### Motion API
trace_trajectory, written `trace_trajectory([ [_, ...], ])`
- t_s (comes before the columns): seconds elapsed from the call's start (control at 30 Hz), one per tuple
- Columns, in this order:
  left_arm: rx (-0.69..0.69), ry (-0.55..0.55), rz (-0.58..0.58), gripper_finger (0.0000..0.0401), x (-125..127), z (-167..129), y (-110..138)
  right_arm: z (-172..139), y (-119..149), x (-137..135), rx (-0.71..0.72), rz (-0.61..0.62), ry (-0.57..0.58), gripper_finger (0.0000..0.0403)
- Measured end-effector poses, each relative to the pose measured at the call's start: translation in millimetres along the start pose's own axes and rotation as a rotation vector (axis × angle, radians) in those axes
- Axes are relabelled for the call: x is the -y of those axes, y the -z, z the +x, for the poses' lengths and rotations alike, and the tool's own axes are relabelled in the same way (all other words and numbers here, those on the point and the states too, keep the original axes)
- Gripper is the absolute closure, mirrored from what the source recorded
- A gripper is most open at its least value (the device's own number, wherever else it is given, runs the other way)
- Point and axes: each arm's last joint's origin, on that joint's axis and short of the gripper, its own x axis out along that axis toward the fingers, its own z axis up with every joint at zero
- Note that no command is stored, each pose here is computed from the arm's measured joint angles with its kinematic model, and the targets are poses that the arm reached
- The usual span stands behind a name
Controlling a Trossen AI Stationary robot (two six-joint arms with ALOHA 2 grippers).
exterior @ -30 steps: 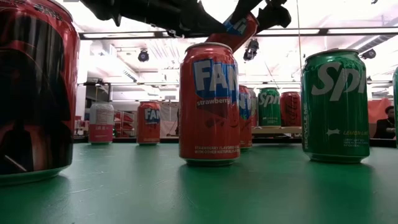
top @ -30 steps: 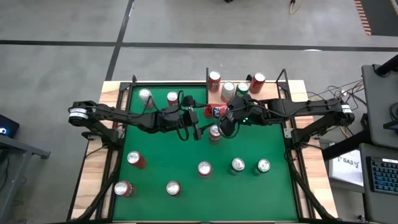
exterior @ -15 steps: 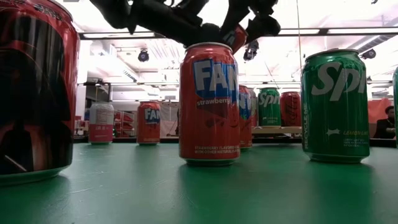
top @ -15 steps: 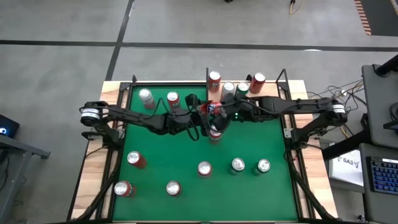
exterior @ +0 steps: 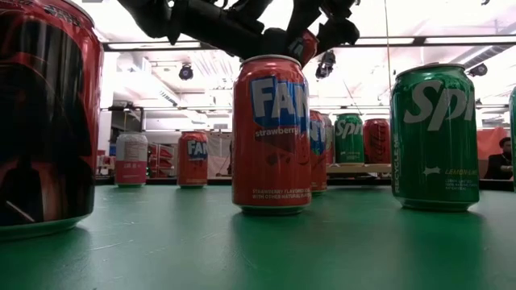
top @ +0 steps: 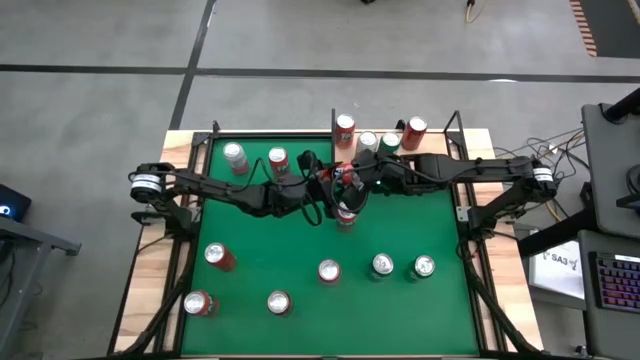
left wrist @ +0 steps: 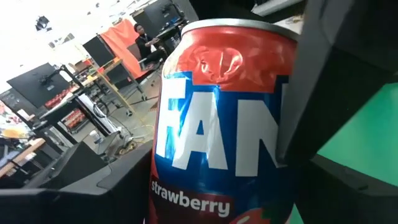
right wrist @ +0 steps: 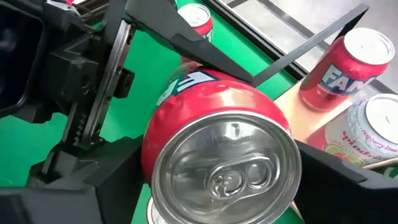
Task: Place canned beverage on shelf
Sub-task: Put the red soda can on the shelf aligned with the other red soda can
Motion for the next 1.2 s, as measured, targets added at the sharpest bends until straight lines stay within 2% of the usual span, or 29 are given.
trace_trajectory([
  [0.17, -0.023, 0.025, -0.006, 0.0111, 4, -1, 6, -10, -5, 2, 0.037, 0.002, -0.010, 0.0049],
  [0.37, 0.008, -0.037, -0.072, 0.0111, 7, -7, 7, -37, -12, 6, 0.109, -0.044, -0.048, 0.0056],
  [0.57, 0.145, -0.088, -0.153, 0.0111, 16, -22, -4, -74, -7, -2, 0.245, -0.150, -0.056, 0.0059],
  [0.77, 0.295, -0.112, -0.222, 0.0111, 20, -40, -9, -93, 17, -19, 0.372, -0.242, -0.101, 0.0058],
  [0.93, 0.384, -0.060, -0.303, 0.0111, 22, -48, -10, -84, 44, -32, 0.487, -0.309, -0.118, 0.0058],
  [1.1, 0.403, -0.061, -0.322, 0.0111, 22, -48, -11, -59, 64, -38, 0.638, -0.302, -0.109, 0.0058],
  [1.2, 0.404, -0.068, -0.327, 0.0111, 21, -48, -12, -50, 71, -38, 0.712, -0.259, -0.119, 0.0058],
])
